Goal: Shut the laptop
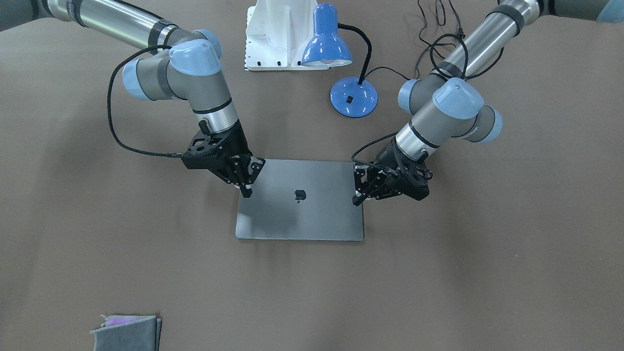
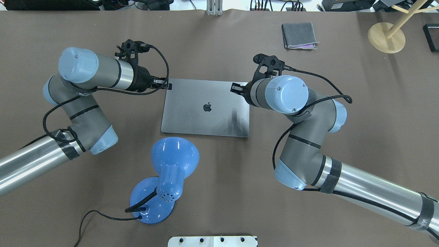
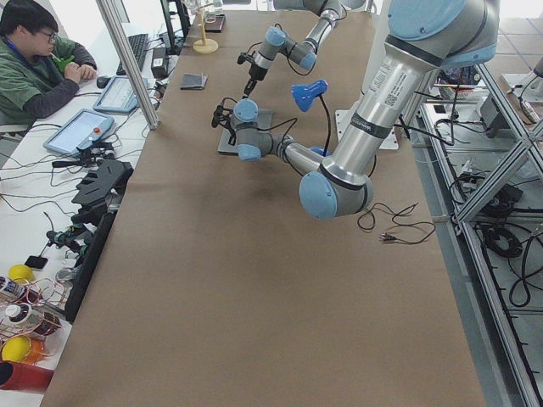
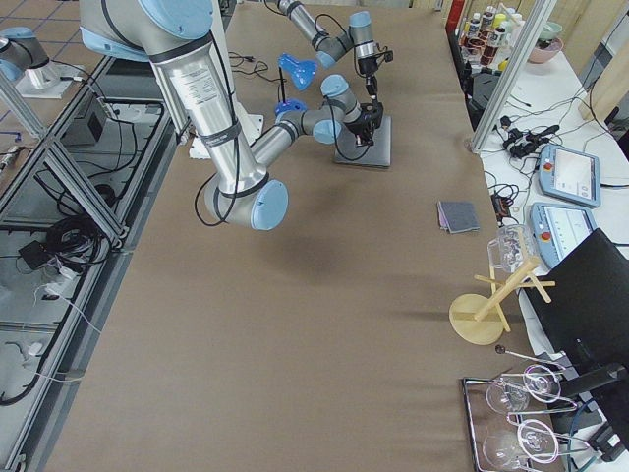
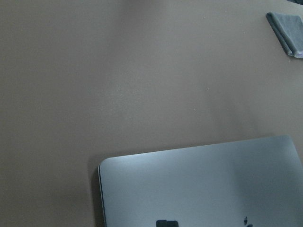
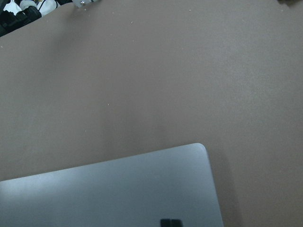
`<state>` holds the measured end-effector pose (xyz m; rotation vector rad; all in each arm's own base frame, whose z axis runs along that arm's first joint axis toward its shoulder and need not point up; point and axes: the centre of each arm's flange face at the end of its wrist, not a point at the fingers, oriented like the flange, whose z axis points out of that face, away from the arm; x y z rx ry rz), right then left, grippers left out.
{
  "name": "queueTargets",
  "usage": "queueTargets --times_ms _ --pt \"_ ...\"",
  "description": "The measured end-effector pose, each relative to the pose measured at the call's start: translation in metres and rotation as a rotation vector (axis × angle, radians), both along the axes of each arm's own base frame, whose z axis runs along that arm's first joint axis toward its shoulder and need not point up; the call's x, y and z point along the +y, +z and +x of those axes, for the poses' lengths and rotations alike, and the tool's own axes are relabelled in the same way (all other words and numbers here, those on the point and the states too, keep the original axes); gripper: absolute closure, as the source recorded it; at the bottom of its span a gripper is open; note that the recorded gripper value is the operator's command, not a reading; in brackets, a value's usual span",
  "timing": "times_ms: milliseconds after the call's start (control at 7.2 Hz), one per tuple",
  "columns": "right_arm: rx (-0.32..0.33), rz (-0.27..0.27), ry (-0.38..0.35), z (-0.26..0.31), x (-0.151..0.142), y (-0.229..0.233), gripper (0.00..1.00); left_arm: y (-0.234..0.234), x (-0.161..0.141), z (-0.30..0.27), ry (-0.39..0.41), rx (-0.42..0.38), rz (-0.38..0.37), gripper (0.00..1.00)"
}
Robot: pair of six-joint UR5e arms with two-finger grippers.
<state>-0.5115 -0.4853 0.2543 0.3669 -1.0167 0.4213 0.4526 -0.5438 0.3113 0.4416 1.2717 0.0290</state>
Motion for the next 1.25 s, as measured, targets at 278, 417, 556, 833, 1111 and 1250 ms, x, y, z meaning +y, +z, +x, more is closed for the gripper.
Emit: queueTargets --times_ms 278,417,556,833,1111,1250 --pt "0.004 -0.019 -0.041 0.038 -0.008 0.008 0.0 -0.009 -0.004 -0.049 0.028 -0.063 -0.049 0.01" --pt "0.048 -0.023 -0.088 0.068 -0.008 0.014 0.0 -0.008 0.0 -0.085 0.056 -0.114 -0.049 0.01" --pt "0.107 -0.029 -0.137 0.102 -0.003 0.022 0.0 -0.002 0.006 -0.126 0.079 -0.164 -0.042 0.01" --pt "0.225 -0.047 -0.235 0.185 0.02 0.055 0.0 0.035 0.016 -0.213 0.11 -0.279 0.004 0.0" --pt "0.322 -0.037 -0.324 0.275 0.043 0.109 0.0 0.106 0.023 -0.31 0.139 -0.43 0.079 0.0" --pt "0.343 -0.033 -0.379 0.322 0.05 0.138 0.0 0.14 0.028 -0.361 0.169 -0.495 0.097 0.0"
